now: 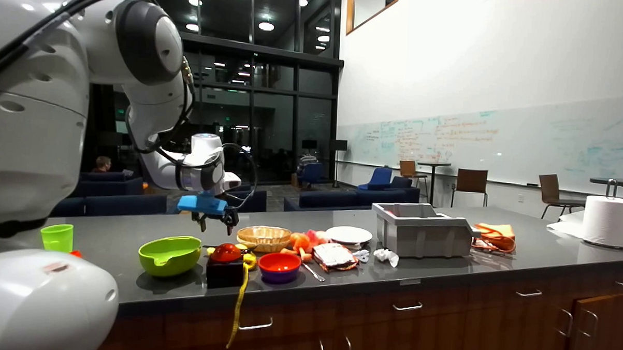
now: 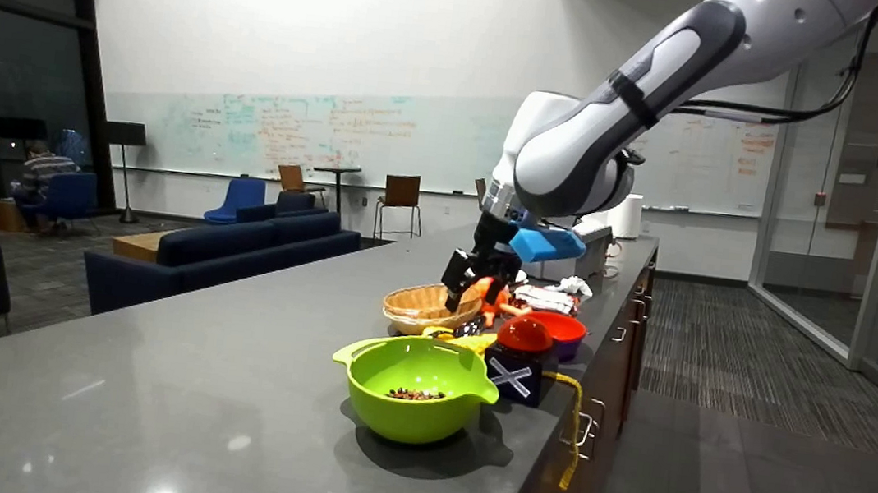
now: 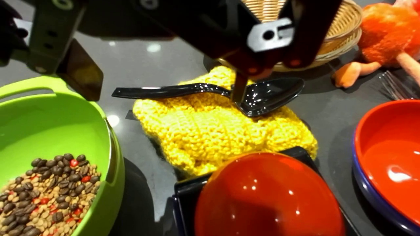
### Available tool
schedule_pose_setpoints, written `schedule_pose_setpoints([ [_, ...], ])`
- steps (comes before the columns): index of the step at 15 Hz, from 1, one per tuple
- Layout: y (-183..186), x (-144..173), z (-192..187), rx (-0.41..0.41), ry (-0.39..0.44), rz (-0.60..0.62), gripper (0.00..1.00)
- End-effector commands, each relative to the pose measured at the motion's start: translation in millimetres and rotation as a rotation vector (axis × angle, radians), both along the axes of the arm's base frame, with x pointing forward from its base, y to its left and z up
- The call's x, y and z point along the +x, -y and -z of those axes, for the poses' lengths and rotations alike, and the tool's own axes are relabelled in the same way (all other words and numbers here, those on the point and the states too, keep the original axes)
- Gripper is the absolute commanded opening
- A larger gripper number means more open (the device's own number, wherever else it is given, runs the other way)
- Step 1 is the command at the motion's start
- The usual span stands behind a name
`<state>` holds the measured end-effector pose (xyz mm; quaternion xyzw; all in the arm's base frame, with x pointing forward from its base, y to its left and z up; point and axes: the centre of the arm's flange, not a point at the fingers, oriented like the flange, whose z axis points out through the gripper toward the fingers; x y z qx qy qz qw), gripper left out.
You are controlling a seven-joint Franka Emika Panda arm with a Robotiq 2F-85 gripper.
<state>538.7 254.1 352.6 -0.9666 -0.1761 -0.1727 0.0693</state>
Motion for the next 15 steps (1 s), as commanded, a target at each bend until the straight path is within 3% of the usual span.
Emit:
schedule_pose_setpoints([
  [1, 8, 7, 10, 0.071, -0.002, -0.019, 1.00],
  [8, 12, 13, 26, 0.102, -0.038, -0.060, 1.00],
  [15, 6, 32, 20, 0.022, -0.055, -0.117, 1.00],
])
